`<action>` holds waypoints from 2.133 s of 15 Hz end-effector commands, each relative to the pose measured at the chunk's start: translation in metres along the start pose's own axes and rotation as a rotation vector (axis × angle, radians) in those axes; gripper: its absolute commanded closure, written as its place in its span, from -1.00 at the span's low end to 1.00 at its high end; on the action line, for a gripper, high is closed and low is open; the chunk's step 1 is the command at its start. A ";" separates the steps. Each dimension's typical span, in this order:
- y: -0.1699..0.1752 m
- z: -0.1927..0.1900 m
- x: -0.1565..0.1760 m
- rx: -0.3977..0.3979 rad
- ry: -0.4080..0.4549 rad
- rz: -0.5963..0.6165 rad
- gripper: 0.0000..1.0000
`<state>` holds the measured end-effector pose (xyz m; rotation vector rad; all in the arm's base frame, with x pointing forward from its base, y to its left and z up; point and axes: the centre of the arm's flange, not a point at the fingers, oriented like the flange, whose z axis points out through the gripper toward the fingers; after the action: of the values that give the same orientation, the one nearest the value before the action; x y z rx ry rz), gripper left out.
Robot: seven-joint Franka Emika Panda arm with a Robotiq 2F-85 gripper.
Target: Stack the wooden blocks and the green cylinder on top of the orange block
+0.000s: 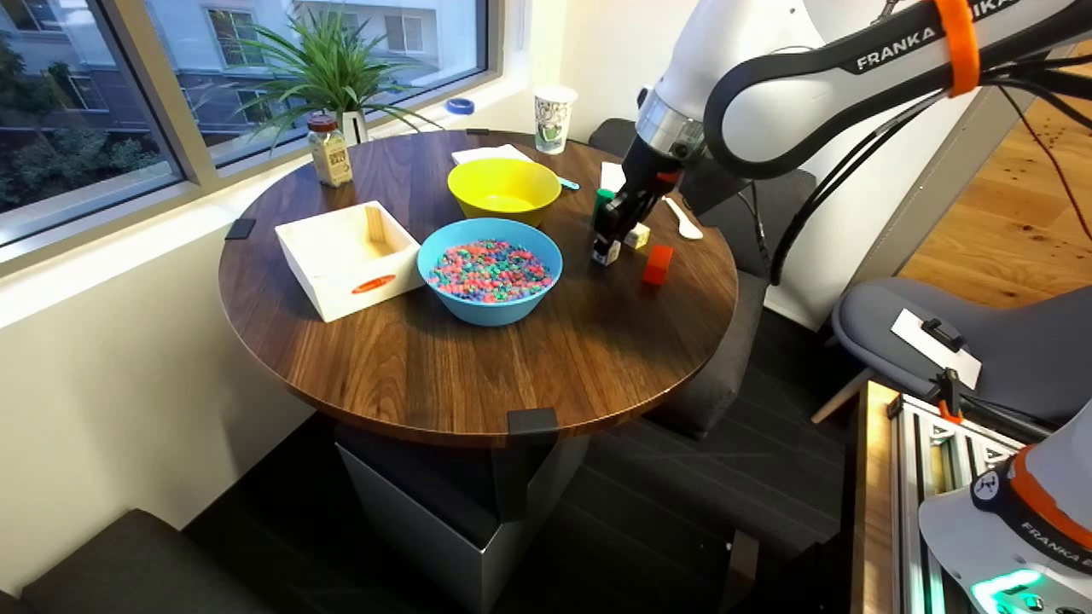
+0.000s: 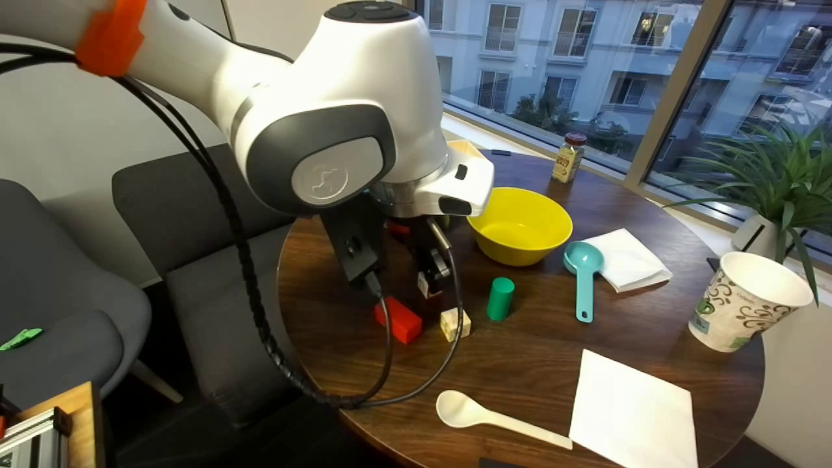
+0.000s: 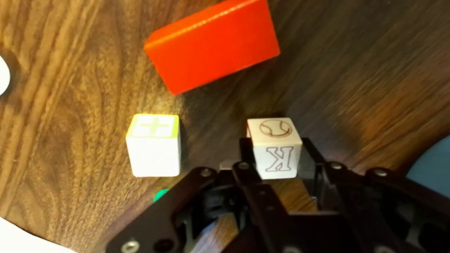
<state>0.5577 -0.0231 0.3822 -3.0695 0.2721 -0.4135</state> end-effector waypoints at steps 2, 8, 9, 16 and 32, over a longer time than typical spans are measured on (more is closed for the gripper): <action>0.006 -0.027 -0.017 0.012 0.018 -0.083 0.79; 0.021 -0.049 -0.046 0.020 0.017 -0.199 0.80; 0.024 -0.052 -0.052 0.025 0.013 -0.214 0.80; 0.044 -0.065 -0.076 0.045 0.002 -0.292 0.79; 0.057 -0.052 -0.074 0.105 0.018 -0.367 0.80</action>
<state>0.4629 -0.0644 0.4175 -3.0341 -0.2894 -0.4349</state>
